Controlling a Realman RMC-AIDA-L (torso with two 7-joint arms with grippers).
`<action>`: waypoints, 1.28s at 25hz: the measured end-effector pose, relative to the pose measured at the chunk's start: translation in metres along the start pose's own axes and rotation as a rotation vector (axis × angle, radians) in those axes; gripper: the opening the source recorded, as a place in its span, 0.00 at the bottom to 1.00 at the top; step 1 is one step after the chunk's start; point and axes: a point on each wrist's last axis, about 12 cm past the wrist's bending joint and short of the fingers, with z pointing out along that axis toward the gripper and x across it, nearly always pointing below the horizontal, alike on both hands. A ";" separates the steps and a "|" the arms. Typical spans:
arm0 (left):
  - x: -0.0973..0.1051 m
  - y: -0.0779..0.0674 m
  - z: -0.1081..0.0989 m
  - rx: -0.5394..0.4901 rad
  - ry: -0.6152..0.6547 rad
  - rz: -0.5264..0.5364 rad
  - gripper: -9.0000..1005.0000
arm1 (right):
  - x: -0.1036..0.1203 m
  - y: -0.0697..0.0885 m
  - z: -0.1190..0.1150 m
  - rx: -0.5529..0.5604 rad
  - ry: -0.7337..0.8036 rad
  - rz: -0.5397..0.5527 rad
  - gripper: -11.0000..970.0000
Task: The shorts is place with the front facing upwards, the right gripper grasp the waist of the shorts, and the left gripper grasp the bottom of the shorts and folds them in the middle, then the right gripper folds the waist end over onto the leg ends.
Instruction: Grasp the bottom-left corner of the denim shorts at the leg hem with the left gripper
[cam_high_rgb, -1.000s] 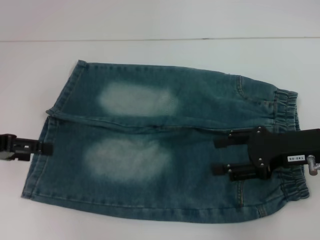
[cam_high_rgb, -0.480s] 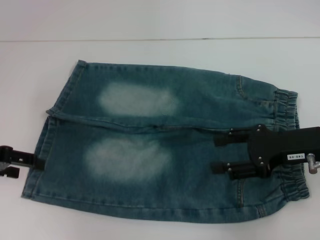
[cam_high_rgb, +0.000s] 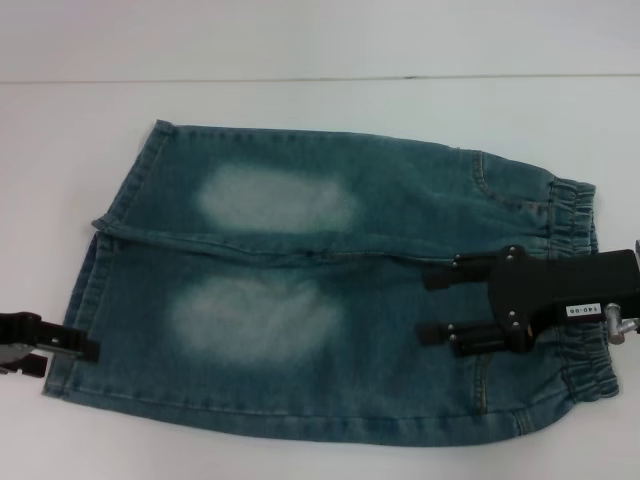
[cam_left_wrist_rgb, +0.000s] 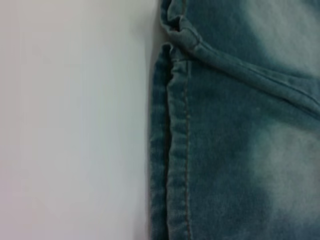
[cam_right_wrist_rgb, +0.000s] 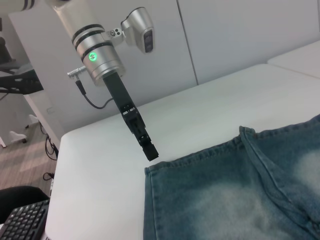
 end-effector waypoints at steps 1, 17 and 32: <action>0.000 0.000 0.001 -0.001 0.001 0.000 0.88 | 0.000 0.000 0.000 0.001 0.002 -0.001 0.80; -0.001 0.000 0.009 -0.020 0.028 0.012 0.88 | 0.001 0.000 0.002 -0.004 0.002 -0.006 0.80; -0.006 -0.003 0.011 -0.037 0.031 0.035 0.88 | 0.002 0.000 0.003 -0.002 0.003 -0.001 0.80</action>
